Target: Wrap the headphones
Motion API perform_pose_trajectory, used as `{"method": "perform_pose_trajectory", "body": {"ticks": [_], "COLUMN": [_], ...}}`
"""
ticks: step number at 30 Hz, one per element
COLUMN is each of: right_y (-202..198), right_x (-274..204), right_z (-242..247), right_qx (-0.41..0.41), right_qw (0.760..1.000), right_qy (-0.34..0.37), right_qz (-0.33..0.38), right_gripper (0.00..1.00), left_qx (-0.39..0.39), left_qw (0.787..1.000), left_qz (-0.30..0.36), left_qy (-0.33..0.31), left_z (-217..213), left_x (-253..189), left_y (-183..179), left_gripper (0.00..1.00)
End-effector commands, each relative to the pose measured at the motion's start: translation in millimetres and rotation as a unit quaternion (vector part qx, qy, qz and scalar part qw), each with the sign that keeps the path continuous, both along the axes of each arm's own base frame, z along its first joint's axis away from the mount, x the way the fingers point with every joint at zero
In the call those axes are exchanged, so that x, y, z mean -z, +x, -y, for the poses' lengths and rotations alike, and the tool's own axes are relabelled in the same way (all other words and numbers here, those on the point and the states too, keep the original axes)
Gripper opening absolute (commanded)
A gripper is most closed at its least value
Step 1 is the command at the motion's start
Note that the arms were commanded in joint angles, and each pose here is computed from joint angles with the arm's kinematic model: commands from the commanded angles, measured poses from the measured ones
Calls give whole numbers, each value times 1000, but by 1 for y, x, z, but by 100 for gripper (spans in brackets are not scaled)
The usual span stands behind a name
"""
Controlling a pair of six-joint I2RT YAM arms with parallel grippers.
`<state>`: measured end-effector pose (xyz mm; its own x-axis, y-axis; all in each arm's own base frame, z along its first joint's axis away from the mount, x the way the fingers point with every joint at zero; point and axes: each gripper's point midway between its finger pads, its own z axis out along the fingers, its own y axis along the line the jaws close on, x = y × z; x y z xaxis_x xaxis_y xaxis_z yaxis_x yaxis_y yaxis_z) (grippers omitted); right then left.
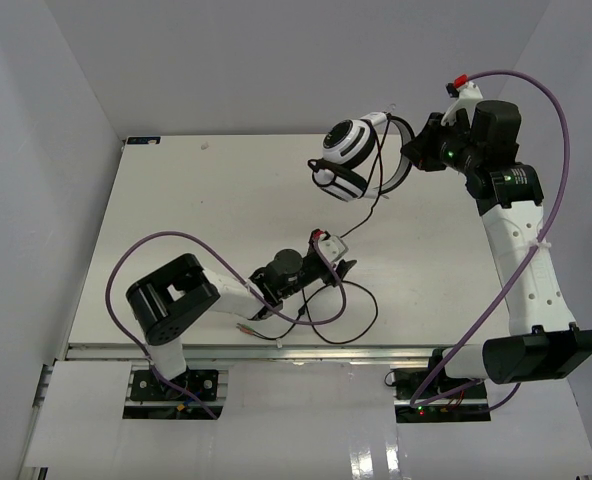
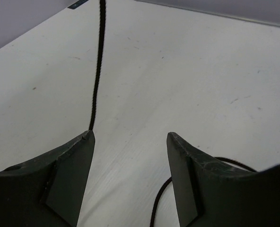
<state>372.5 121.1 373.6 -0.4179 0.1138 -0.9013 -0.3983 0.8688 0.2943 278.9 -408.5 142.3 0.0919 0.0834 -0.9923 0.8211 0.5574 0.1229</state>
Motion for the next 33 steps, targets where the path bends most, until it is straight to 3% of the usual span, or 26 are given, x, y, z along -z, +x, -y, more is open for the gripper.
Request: {"method": "perform_pose_trajectory", "body": {"ticks": [1,6,16,19,21,23,24,28,33], "right_y": [-11,-11,-24,-26,-27,-27,-27,-22,-11], "right_x": [-54,-56,-57,-57,-57,-57,-58,-54,-48], "right_z": [-4,-5,-8,-9,-10,-9,-8,-3,6], "right_qx": [-13,-17,-29,-34,-35,-33,-32,-21,-2], "right_qw": [997,997,996,996,996,996,996,997,998], "right_qy": [25,30,35,38,39,39,37,31,22], "right_qz": [68,67,72,71,71,72,73,71,66], "right_gripper": [8,8,8,8,8,8,8,8,8], "left_qx": [-41,-61,-117,-95,-75,-69,-68,-47,-25], "left_qw": [997,991,979,979,978,978,979,985,989], "left_qz": [57,56,12,-25,-49,-52,-54,-52,-38], "left_qy": [31,106,168,178,191,188,184,157,138], "left_z": [-29,-51,-74,-69,-64,-63,-63,-65,-80], "left_x": [-20,12,63,79,94,96,96,85,70], "left_y": [4,9,50,59,58,57,56,44,27], "left_gripper": [74,77,77,72,61,35,27,2,0]}}
